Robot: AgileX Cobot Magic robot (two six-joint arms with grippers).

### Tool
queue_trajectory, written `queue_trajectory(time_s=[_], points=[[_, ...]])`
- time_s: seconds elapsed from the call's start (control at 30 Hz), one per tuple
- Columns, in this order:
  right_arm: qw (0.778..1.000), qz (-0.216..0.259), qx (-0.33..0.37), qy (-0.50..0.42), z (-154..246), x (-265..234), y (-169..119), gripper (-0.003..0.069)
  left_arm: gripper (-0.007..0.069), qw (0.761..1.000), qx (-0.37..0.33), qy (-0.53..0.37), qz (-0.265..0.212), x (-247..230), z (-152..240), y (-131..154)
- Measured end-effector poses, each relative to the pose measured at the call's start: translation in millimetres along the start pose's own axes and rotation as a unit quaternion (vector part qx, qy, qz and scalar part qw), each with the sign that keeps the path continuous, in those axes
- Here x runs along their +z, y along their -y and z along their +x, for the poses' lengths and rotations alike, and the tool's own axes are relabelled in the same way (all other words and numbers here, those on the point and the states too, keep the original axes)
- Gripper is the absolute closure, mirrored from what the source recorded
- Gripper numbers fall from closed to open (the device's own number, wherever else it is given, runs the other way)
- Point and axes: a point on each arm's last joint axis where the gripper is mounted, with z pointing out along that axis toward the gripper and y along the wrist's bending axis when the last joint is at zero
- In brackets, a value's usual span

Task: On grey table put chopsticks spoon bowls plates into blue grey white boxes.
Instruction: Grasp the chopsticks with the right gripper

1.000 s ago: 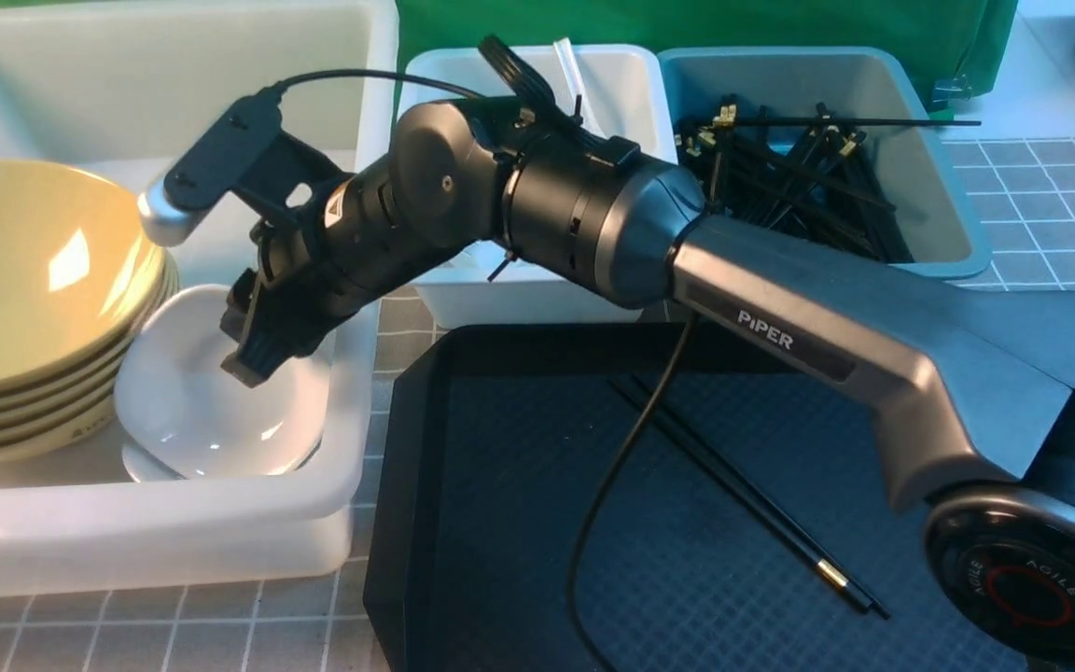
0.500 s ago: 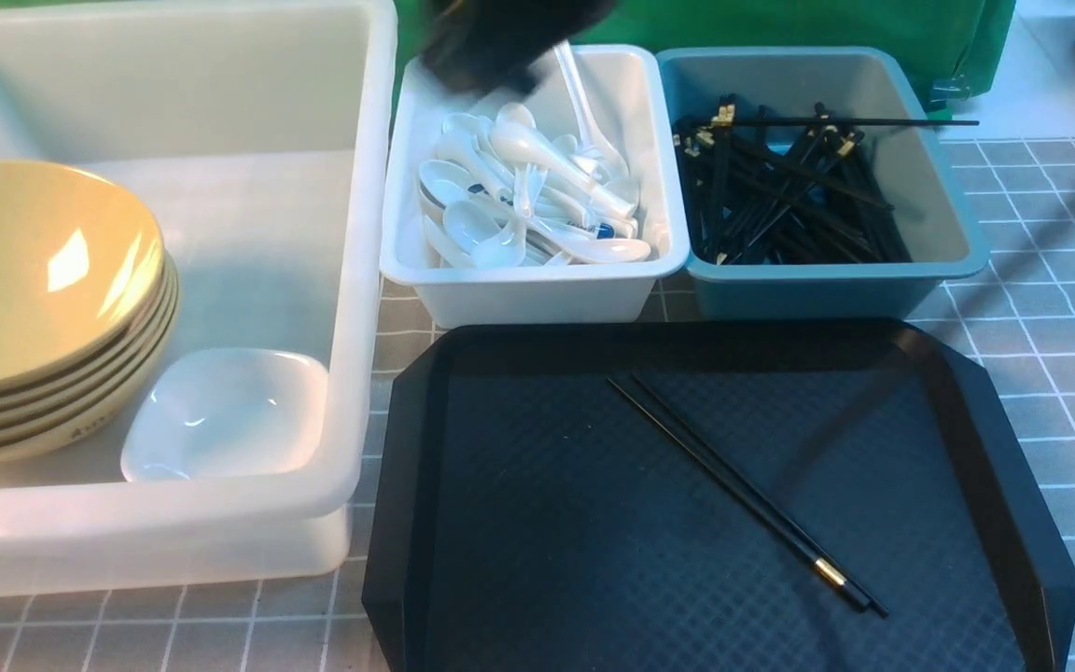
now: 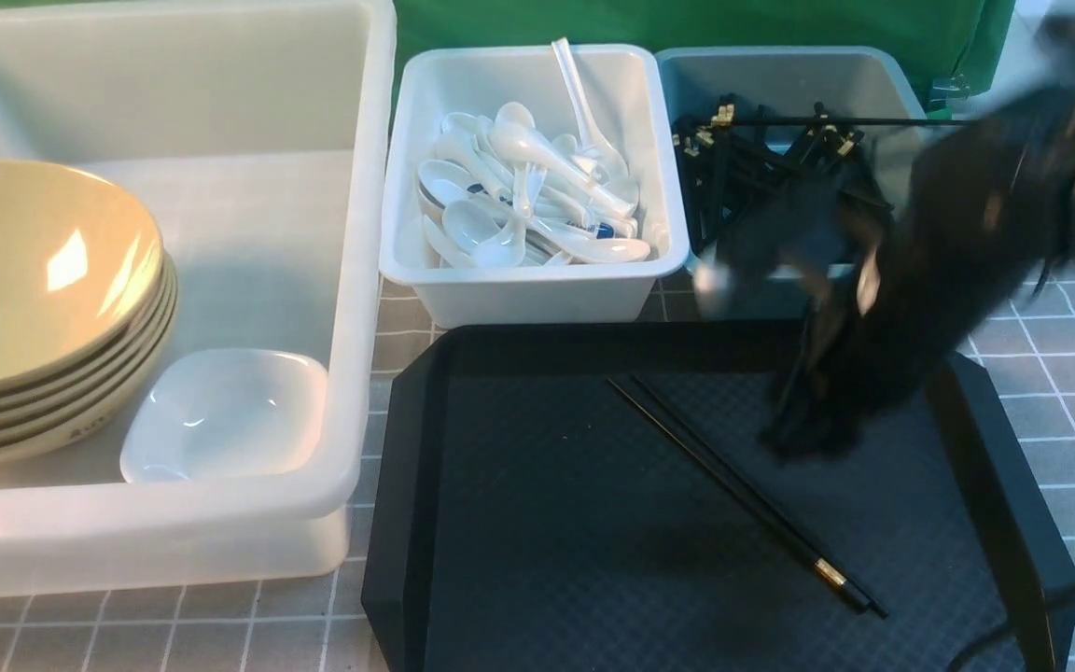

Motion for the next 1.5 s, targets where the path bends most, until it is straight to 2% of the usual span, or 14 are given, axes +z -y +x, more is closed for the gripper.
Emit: queue_trajectory(time_s=[0.2, 0.37, 0.4, 0.43, 0.5, 0.63, 0.83, 0.97, 1.2, 1.27, 1.37, 1.5], points=[[1.000, -0.010, -0.003, -0.016, 6.7, 42.2, -10.8, 0.0219, 0.0636, 1.000, 0.000, 0.000, 0.000, 0.0, 0.0, 0.0], [1.000, -0.012, 0.002, -0.025, 6.7, 52.6, -11.3, 0.0241, 0.0636, 1.000, 0.000, 0.000, 0.000, 0.0, 0.0, 0.0], [1.000, -0.014, 0.006, -0.027, 6.4, 53.9, -11.5, 0.0281, 0.0636, 1.000, 0.000, 0.000, 0.000, 0.0, 0.0, 0.0], [1.000, -0.014, 0.008, -0.027, 6.1, 53.7, -11.5, 0.0281, 0.0636, 1.000, 0.000, 0.000, 0.000, 0.0, 0.0, 0.0], [0.999, -0.019, 0.013, -0.030, 6.1, 54.1, -13.9, 0.0396, 0.0636, 1.000, 0.000, 0.000, 0.000, 0.0, 0.0, 0.0], [0.999, -0.020, 0.004, -0.027, 4.6, 54.1, -18.2, 0.0547, 0.0636, 1.000, 0.000, 0.000, 0.000, 0.0, 0.0, 0.0], [0.999, -0.016, -0.022, -0.016, 3.1, 48.2, -22.7, 0.0547, 0.0636, 1.000, 0.000, 0.000, 0.000, 0.0, 0.0, 0.0], [0.999, -0.015, -0.036, 0.016, 1.7, 20.7, -28.0, 0.0611, 0.0636, 1.000, 0.003, -0.001, -0.001, 0.0, 0.1, -0.2], [0.987, 0.012, -0.045, 0.157, 0.2, -65.3, -17.5, 0.0624, 0.0636, 1.000, 0.005, -0.001, -0.002, 0.0, 0.2, -0.4], [0.982, 0.020, -0.037, 0.183, 0.3, -76.2, -11.0, 0.0624, 0.0636, 1.000, 0.006, 0.000, -0.004, 0.0, 0.0, -0.7], [0.985, 0.018, 0.000, 0.170, 2.7, -72.0, -1.4, 0.0624, 0.0636, 1.000, 0.006, 0.001, -0.004, 0.0, -0.2, -0.8], [0.997, -0.021, 0.035, 0.072, 9.3, -38.7, -3.9, 0.0600, 0.0636, 1.000, 0.006, 0.002, -0.005, 0.0, -0.3, -0.8]])
